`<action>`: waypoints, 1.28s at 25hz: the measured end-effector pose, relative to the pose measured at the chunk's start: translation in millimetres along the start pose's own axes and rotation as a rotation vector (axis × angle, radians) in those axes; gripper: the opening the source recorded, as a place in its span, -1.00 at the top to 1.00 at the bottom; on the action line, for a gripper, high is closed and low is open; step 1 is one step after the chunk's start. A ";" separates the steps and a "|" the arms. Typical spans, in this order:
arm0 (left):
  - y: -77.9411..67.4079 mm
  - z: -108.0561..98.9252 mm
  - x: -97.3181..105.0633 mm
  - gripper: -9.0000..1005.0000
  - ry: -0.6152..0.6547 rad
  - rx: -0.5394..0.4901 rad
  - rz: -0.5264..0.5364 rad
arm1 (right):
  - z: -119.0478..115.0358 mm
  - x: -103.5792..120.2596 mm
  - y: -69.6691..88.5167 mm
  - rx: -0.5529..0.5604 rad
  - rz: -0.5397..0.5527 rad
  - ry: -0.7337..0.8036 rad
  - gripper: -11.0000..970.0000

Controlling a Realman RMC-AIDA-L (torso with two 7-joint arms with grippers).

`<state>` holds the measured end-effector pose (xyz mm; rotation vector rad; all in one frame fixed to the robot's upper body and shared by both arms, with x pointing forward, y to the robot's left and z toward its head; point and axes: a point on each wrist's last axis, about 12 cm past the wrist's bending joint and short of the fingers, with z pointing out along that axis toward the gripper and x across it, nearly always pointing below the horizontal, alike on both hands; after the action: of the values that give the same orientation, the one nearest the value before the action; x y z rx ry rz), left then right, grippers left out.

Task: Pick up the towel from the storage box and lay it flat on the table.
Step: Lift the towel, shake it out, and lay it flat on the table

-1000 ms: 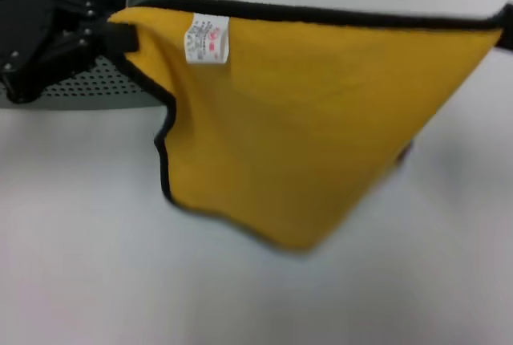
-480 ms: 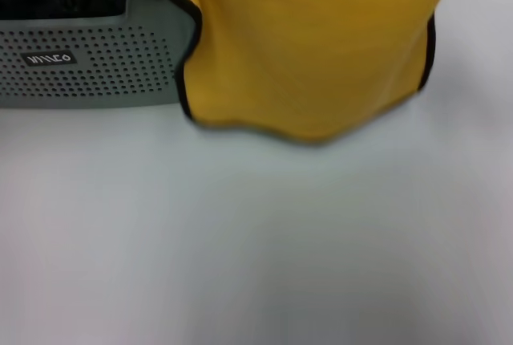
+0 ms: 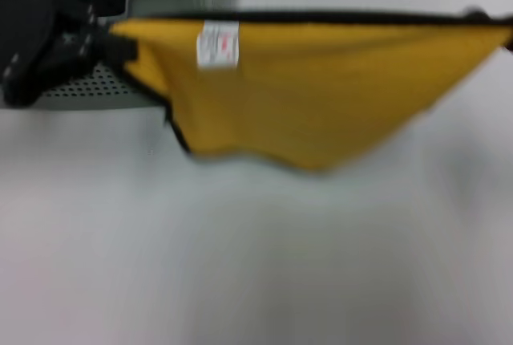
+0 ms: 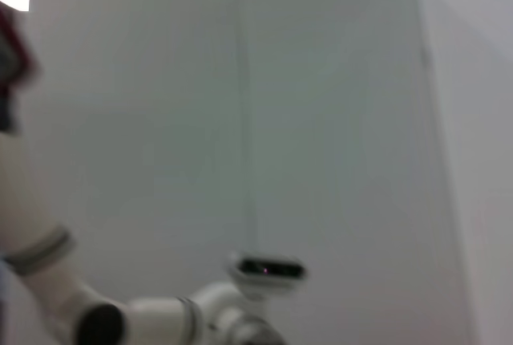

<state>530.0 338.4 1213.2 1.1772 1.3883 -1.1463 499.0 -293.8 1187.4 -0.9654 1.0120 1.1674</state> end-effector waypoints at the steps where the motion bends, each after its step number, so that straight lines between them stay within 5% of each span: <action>1: -4.3 -2.4 1.2 0.92 0.011 0.015 0.003 | -1.4 -1.1 6.1 -0.030 0.011 -0.018 0.97; 4: -12.9 -4.7 -0.9 0.92 0.031 0.085 -0.003 | -3.0 -2.2 17.7 -0.089 0.039 -0.049 0.97; 9: -7.2 -5.2 -4.6 0.92 0.055 0.075 -0.075 | -8.5 19.6 8.4 0.038 0.086 0.006 0.97; 14: 21.7 18.7 24.1 0.92 0.279 -0.045 -0.252 | 3.4 60.0 -6.6 0.109 0.189 0.110 0.97; 15: 25.9 23.9 32.4 0.92 0.334 -0.075 -0.280 | 11.9 83.3 -12.4 0.158 0.238 0.161 0.97; 20: 47.5 49.6 63.5 0.92 0.561 -0.215 -0.334 | 24.3 103.3 -28.7 0.249 0.238 0.220 0.97; 32: 68.2 48.9 56.8 0.92 0.546 -0.368 -0.303 | 36.6 111.4 -63.9 0.383 0.202 0.351 0.97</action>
<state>597.2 302.4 1146.5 1.0713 2.1492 -0.7347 577.7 -239.4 1094.2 -0.7855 1.5811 0.9320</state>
